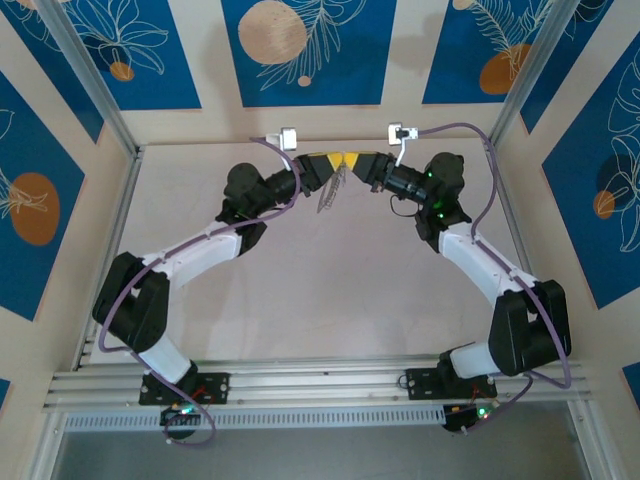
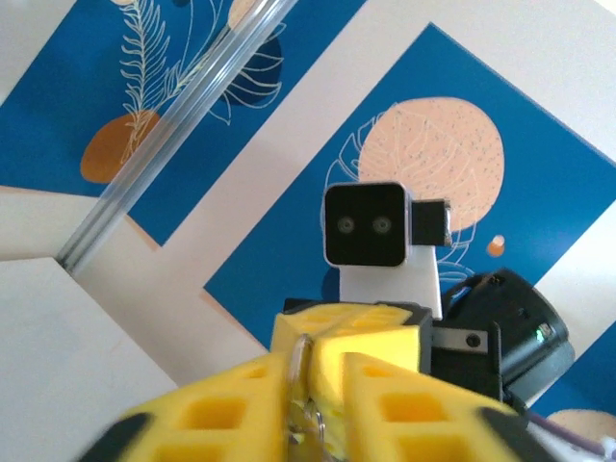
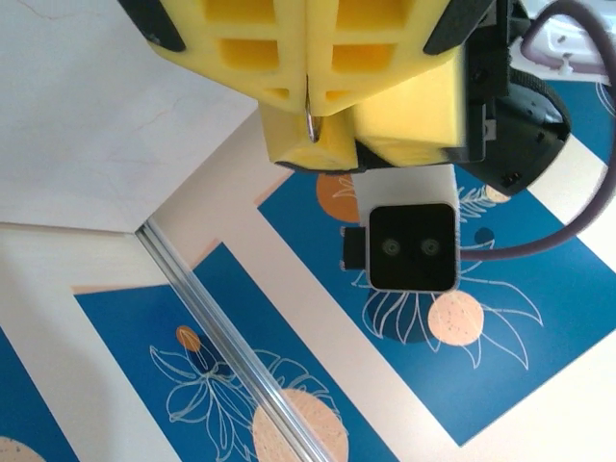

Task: Put the keys on the keyring

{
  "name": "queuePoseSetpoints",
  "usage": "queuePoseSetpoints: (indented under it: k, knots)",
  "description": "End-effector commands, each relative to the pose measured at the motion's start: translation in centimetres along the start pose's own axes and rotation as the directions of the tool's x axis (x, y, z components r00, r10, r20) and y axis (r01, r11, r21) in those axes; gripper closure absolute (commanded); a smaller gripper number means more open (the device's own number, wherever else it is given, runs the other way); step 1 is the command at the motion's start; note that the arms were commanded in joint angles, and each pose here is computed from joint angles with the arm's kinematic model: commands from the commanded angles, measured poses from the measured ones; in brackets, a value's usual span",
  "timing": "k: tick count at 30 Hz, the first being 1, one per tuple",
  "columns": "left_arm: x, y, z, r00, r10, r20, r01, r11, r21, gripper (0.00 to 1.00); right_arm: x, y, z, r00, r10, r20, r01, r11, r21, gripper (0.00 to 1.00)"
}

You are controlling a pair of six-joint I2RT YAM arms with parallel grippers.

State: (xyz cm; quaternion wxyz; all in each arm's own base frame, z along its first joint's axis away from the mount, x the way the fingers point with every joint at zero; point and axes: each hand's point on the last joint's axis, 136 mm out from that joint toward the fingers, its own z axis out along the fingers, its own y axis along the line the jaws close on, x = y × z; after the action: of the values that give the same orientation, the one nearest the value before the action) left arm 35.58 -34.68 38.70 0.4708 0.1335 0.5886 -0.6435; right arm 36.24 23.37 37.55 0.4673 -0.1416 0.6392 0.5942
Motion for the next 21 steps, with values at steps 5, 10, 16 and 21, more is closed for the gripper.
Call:
queuePoseSetpoints:
  k: [5,10,16,21]
  knots:
    - [-2.8,-1.6,-1.3,0.986,0.159,-0.051,-0.159,0.987,0.000,0.57,-0.5,-0.4,-0.6,0.986,-0.040,-0.159,0.029,0.997,-0.069,1.00]
    - [-3.4,-0.1,-2.1,0.969,0.213,-0.122,-0.220,0.975,-0.044,0.52,-0.2,-0.3,-0.5,0.966,-0.070,-0.249,0.044,0.993,-0.112,1.00]
    - [-3.4,0.9,-2.4,0.941,0.235,-0.243,-0.243,0.970,-0.002,0.50,0.1,-0.2,-0.6,0.938,-0.085,-0.337,0.024,0.984,-0.179,1.00]
    - [-3.0,0.7,-2.2,0.904,0.262,-0.339,-0.257,0.965,0.059,0.51,0.3,-0.4,-0.4,0.925,-0.075,-0.372,-0.002,0.979,-0.202,1.00]
